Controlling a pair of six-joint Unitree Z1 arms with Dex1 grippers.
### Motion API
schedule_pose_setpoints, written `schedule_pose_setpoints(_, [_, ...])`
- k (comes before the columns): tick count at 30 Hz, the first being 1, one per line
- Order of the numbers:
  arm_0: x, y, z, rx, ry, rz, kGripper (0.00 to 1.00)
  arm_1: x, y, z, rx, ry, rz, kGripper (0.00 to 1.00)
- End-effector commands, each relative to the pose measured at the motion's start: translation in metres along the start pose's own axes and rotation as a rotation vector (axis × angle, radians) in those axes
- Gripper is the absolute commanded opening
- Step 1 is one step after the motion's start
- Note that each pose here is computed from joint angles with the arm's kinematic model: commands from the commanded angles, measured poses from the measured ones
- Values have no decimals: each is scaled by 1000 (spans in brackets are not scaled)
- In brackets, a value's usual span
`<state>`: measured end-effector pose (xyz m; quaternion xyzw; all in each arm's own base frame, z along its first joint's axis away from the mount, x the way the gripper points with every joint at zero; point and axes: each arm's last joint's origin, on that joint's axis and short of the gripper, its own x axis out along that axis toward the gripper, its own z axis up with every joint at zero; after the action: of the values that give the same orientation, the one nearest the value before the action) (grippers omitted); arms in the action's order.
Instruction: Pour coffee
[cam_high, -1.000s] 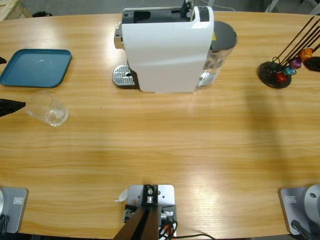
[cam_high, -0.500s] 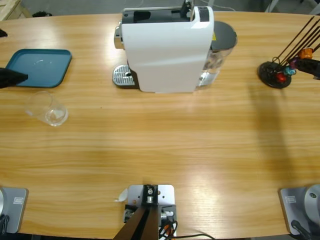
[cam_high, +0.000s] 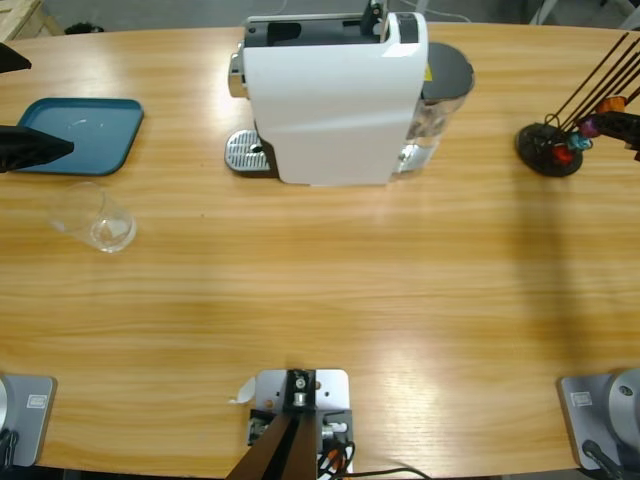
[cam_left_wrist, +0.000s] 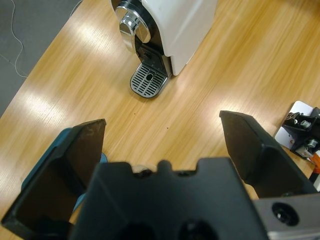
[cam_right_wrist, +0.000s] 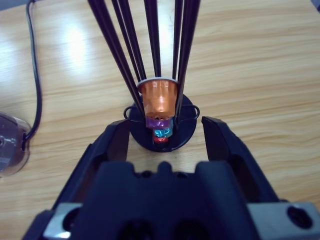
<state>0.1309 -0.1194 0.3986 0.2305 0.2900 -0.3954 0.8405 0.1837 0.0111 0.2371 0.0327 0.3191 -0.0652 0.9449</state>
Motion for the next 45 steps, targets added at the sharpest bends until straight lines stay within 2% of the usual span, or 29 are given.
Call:
schedule_pose_setpoints(1, [14,1,9,-13,17,-32,996,11,-2,-6,0,28,9,637])
schedule_pose_setpoints(8, [15,1,9,-14,20,-41,996,13,-3,-3,8,19,1,635])
schedule_pose_setpoints(9, [15,1,9,-15,20,-42,996,13,-3,-3,7,19,0,603])
schedule_pose_setpoints(10, [16,1,9,-16,21,-43,996,14,-3,-2,0,15,0,459])
schedule_pose_setpoints(11, [16,1,9,-16,23,-44,996,14,-3,-2,-4,11,0,381])
schedule_pose_setpoints(28, [22,-1,8,-29,37,-76,996,20,0,2,0,-3,29,370])
schedule_pose_setpoints(29, [22,-1,8,-29,36,-75,996,21,0,2,0,-2,29,324])
schedule_pose_setpoints(30, [22,-1,7,-29,37,-76,996,22,0,2,0,-4,29,190])
schedule_pose_setpoints(31, [21,-1,7,-29,37,-76,996,22,0,2,1,-5,27,109])
schedule_pose_setpoints(35, [22,-1,7,-29,39,-76,996,23,-1,2,4,-3,23,98])
schedule_pose_setpoints(37, [22,-1,8,-29,38,-77,996,23,-2,2,4,-5,21,0])
schedule_pose_setpoints(45, [22,-1,6,-32,40,-78,996,19,-2,4,9,-30,19,0])
